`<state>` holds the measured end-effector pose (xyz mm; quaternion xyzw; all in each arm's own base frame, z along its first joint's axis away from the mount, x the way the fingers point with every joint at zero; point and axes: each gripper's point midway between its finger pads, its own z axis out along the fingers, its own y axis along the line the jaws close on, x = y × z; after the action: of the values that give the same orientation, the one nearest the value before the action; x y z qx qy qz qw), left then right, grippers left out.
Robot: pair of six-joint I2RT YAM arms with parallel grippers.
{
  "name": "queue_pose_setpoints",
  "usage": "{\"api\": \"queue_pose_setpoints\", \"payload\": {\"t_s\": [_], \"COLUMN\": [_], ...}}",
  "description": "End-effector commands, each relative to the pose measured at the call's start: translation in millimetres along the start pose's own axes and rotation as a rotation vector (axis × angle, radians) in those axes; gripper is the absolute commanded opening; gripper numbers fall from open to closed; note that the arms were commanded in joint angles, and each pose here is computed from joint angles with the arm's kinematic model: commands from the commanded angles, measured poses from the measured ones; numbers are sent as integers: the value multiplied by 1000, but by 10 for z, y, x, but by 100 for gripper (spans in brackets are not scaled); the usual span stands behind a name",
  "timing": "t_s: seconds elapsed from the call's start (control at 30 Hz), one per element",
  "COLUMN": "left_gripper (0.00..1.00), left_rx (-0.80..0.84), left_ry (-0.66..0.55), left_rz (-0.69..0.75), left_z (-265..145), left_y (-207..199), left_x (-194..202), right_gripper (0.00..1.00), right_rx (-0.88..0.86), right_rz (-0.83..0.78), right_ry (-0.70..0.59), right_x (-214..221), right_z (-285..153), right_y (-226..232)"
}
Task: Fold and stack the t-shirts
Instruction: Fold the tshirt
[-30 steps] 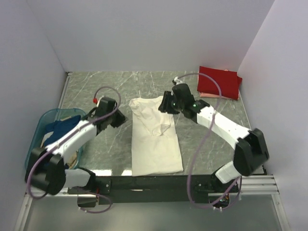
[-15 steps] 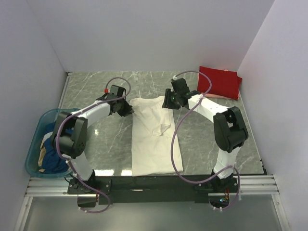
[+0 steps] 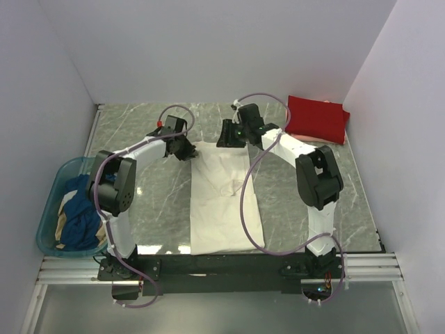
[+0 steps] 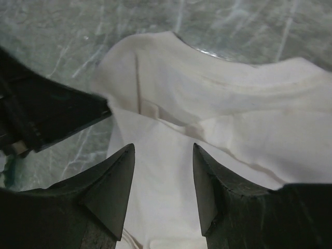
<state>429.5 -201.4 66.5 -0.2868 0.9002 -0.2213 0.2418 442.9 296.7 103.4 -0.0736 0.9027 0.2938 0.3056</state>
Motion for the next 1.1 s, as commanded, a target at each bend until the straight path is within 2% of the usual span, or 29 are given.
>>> {"api": "queue_pose_setpoints", "payload": {"t_s": [0.0, 0.17, 0.67, 0.87, 0.93, 1.07], "left_gripper": [21, 21, 20, 20, 20, 20], "left_rx": [39, 97, 168, 196, 208, 212], "left_ry": [3, 28, 110, 129, 128, 125], "left_rz": [38, 57, 120, 142, 146, 147], "left_z": [52, 78, 249, 262, 243, 220], "left_y": [-168, -363, -719, -794, -824, -832], "left_x": [-84, -78, 136, 170, 170, 166], "right_gripper": [56, 58, 57, 52, 49, 47], "right_rx": [-140, -191, -99, 15, 67, 182], "right_rz": [-106, -125, -86, 39, 73, 99], "right_ry": [-39, -18, -9, -37, -101, -143], "right_x": [-174, -120, 63, 119, -9, -28], "right_z": [52, 172, 153, 8, -153, -386], "right_y": [364, 418, 173, -179, -315, -542]}}
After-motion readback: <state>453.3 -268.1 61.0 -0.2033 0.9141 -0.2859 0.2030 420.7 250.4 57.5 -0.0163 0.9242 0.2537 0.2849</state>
